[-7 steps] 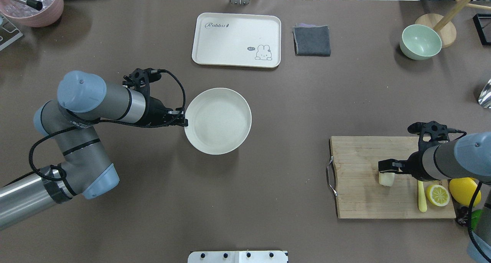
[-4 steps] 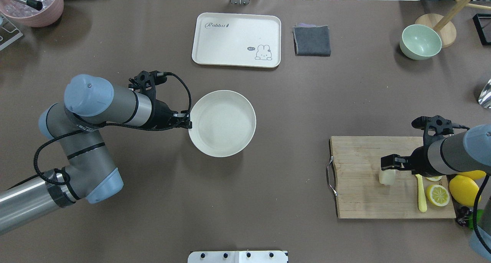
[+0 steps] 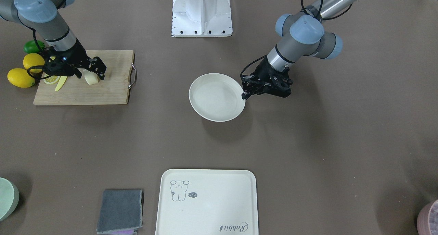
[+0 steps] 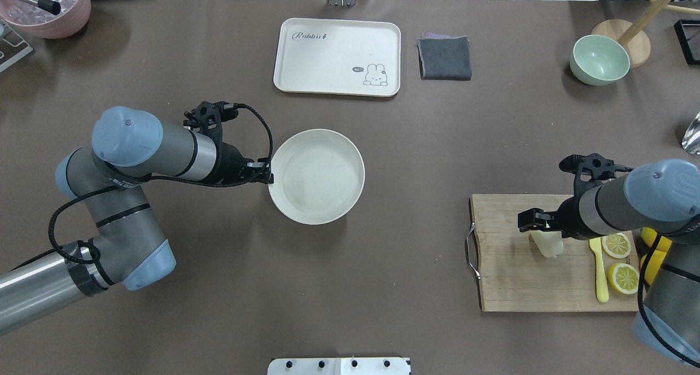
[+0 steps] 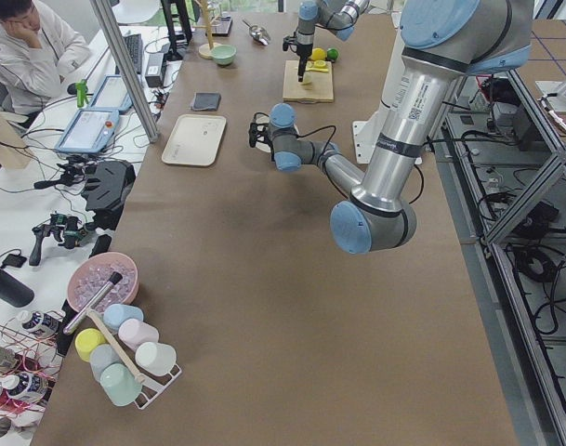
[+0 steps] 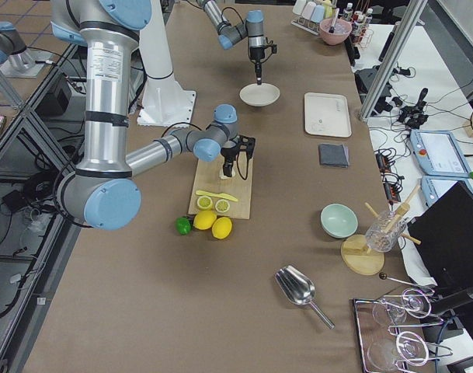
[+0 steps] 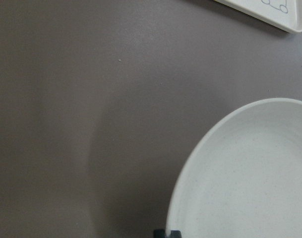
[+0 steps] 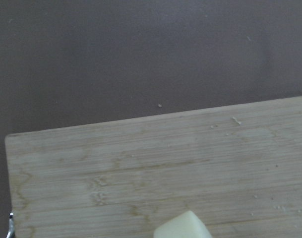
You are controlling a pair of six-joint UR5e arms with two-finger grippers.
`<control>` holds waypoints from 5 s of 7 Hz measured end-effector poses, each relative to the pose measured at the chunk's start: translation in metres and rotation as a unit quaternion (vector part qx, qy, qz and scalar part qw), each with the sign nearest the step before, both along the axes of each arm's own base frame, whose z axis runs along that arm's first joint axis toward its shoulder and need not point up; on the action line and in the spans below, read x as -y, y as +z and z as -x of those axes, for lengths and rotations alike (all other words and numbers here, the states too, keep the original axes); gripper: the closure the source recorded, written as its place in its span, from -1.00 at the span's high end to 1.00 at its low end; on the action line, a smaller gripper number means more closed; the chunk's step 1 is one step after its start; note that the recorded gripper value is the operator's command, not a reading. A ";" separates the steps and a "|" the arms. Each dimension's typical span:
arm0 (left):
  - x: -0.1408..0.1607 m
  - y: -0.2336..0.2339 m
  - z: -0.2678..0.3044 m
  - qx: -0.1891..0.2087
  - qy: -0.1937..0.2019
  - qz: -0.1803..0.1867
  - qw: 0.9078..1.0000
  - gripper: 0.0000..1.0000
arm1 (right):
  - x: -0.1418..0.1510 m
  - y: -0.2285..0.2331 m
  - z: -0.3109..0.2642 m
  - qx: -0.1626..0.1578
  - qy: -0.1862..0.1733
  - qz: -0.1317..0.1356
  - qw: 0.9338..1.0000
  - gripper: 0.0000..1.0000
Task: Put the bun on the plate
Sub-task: 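Push the white plate centerward with the left gripper while the right gripper descends, then withdraw the left arm while the right gripper closes on the cream bun, then carry the bun with the right gripper and lower it onto the white plate, then open the right gripper and lift the right arm away from the plate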
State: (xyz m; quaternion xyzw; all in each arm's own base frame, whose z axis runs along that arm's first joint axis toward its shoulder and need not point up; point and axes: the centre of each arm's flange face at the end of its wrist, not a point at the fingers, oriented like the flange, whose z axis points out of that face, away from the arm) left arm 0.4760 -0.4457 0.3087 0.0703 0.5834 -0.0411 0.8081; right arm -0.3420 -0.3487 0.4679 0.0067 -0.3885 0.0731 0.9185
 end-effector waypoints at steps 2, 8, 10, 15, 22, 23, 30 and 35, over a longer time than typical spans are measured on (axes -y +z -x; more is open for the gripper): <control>0.000 -0.003 0.000 -0.002 0.001 -0.001 1.000 0.45 | 0.004 0.013 0.005 -0.024 -0.040 -0.043 0.998 0.61; 0.032 0.001 0.032 0.021 0.003 -0.006 1.000 0.97 | -0.008 -0.001 -0.012 -0.017 -0.065 -0.068 0.995 -0.63; 0.096 0.035 0.125 0.077 0.013 -0.037 0.996 0.97 | -0.011 -0.006 -0.012 -0.013 -0.067 -0.069 0.995 -0.63; 0.182 0.169 0.400 0.254 0.089 -0.127 0.955 0.97 | 0.029 -0.089 0.034 -0.025 -0.051 -0.048 0.997 -0.67; 0.094 0.360 0.584 0.276 0.109 -0.133 0.946 0.97 | 0.116 -0.319 0.206 0.007 0.058 0.031 0.998 -0.59; 0.090 0.363 0.584 0.275 0.108 -0.132 0.946 0.97 | 0.124 -0.343 0.231 0.004 0.073 0.040 0.996 -0.34; 0.089 0.364 0.584 0.274 0.107 -0.131 0.947 0.97 | 0.121 -0.343 0.292 0.018 0.092 0.020 0.995 0.99; 0.069 0.354 0.578 0.257 0.056 -0.029 0.964 0.97 | 0.214 -0.269 0.137 0.008 0.044 0.007 0.999 1.00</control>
